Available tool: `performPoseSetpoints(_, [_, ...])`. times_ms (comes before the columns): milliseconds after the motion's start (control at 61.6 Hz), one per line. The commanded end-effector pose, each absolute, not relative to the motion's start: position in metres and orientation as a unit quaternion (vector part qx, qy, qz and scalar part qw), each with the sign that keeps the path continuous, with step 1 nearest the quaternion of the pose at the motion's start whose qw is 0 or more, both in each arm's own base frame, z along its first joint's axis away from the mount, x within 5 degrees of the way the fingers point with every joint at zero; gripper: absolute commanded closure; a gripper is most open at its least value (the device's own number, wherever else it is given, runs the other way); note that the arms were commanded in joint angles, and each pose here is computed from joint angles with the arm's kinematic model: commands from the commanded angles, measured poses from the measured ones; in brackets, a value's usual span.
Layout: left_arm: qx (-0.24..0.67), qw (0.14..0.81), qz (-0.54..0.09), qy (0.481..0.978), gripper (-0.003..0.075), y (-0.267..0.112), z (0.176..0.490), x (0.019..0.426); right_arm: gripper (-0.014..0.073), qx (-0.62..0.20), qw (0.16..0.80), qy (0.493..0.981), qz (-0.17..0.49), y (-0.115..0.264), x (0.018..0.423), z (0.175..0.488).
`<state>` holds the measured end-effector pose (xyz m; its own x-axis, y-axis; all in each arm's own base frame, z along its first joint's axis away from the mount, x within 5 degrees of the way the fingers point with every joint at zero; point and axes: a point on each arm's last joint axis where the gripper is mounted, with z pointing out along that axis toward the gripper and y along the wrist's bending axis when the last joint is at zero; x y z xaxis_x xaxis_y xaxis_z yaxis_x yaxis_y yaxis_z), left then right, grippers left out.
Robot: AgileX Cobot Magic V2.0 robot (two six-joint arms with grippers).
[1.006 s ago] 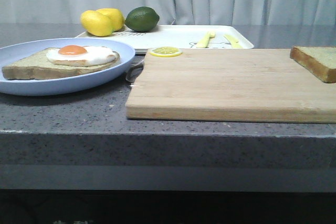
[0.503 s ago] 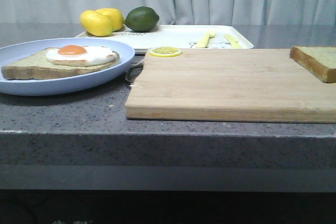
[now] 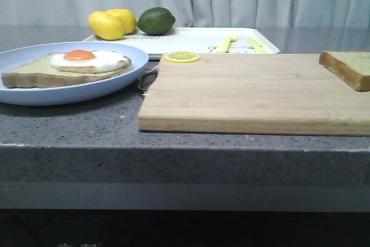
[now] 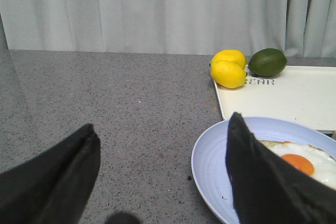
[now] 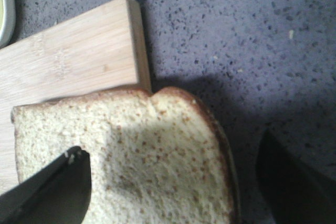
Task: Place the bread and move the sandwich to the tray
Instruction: 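Grasp the bread slice with the right gripper and lift it, then carry the bread over the egg toast and lower it on top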
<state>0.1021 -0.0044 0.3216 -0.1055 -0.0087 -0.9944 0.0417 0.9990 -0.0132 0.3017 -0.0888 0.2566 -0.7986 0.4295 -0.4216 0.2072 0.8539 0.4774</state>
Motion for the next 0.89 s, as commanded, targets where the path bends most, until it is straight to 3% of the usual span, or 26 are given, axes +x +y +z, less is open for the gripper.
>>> performPoseSetpoints(0, [0.009,0.709,-0.019,0.705,0.0231,-0.004,0.340,0.103,-0.0018,0.166,0.305,0.912,0.217,-0.088,0.303,0.278])
performPoseSetpoints(341, [0.009,0.709,-0.019,0.705,0.0231,-0.004,0.340,0.103,0.0418,0.160,0.279,0.917,0.235,-0.085,0.302,0.272])
performPoseSetpoints(470, [0.009,0.709,-0.019,0.705,0.0231,-0.004,0.340,0.103,0.0666,0.157,0.281,0.916,0.238,-0.084,0.300,0.276])
performPoseSetpoints(616, [0.009,0.709,-0.019,0.705,0.0231,-0.004,0.340,0.103,0.0655,0.152,0.308,0.908,0.241,-0.079,0.294,0.294])
performPoseSetpoints(876, [0.009,0.709,-0.019,0.705,0.0231,-0.004,0.340,0.103,0.0655,0.137,0.436,0.839,0.294,-0.054,0.265,0.375])
